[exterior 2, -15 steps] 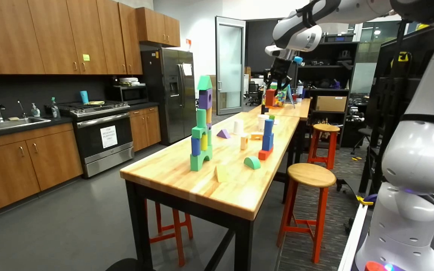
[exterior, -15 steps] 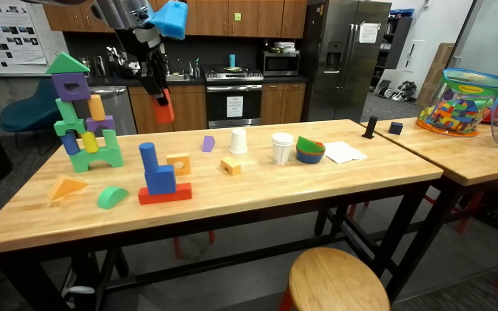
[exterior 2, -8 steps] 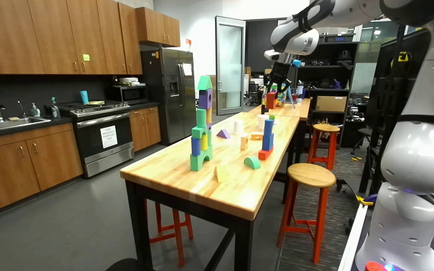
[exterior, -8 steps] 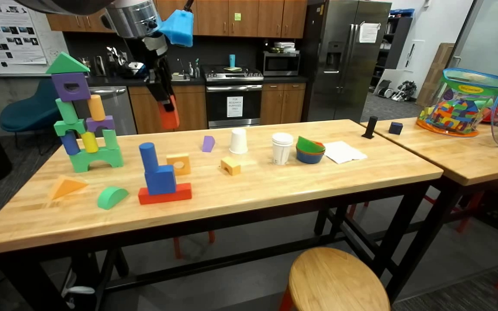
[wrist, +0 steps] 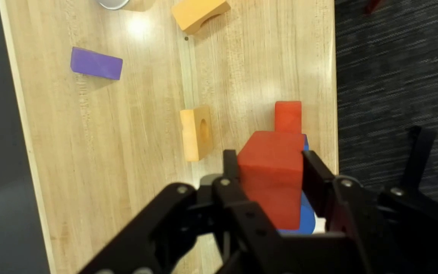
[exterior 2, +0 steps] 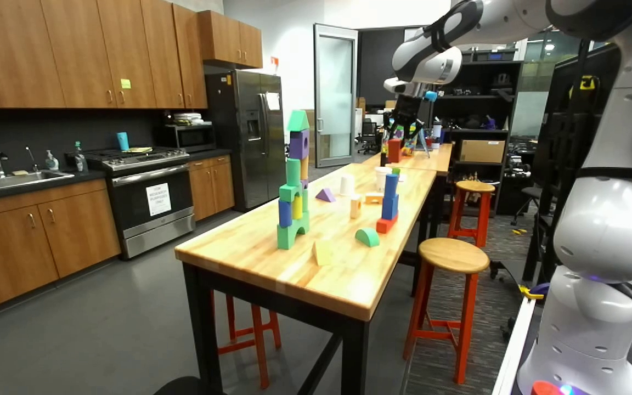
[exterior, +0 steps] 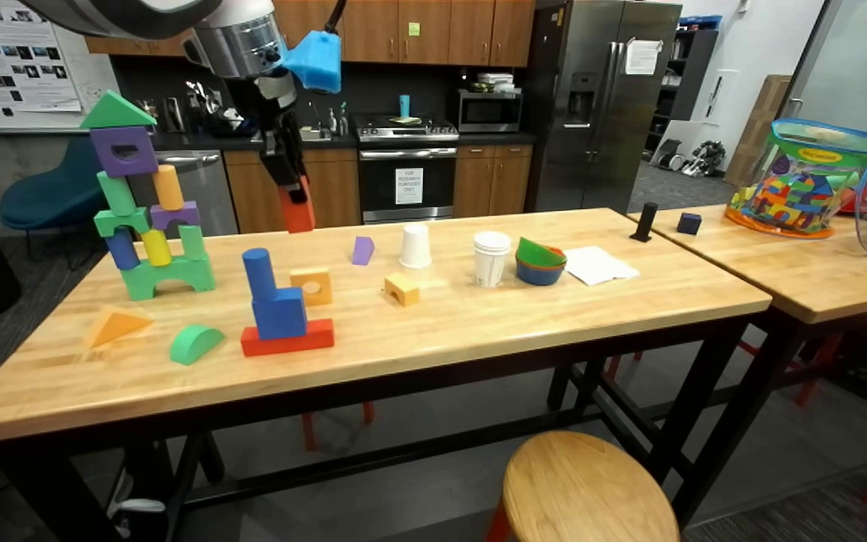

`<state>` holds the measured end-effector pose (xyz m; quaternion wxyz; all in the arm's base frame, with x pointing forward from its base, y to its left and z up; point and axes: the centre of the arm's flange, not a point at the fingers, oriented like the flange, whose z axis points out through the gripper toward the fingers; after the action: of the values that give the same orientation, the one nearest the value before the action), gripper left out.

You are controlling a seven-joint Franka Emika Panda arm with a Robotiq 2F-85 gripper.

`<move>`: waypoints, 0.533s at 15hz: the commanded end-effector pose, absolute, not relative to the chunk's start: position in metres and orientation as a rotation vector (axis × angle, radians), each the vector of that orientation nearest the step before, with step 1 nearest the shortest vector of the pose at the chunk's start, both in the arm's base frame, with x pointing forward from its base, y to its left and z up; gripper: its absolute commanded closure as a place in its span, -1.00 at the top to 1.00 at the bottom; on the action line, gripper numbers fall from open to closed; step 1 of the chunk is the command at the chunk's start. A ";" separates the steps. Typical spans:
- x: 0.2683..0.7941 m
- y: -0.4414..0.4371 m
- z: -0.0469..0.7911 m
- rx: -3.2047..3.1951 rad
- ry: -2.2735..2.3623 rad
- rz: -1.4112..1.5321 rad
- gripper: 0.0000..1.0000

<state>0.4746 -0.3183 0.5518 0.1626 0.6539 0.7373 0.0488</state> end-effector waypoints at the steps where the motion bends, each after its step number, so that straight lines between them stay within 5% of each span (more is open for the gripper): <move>1: 0.478 -0.323 0.550 1.850 2.112 0.126 -0.62; 8: 0.485 -0.322 0.524 1.882 2.146 0.073 -0.62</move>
<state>0.4813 -0.3200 0.5325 0.1471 0.6546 0.7405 0.0378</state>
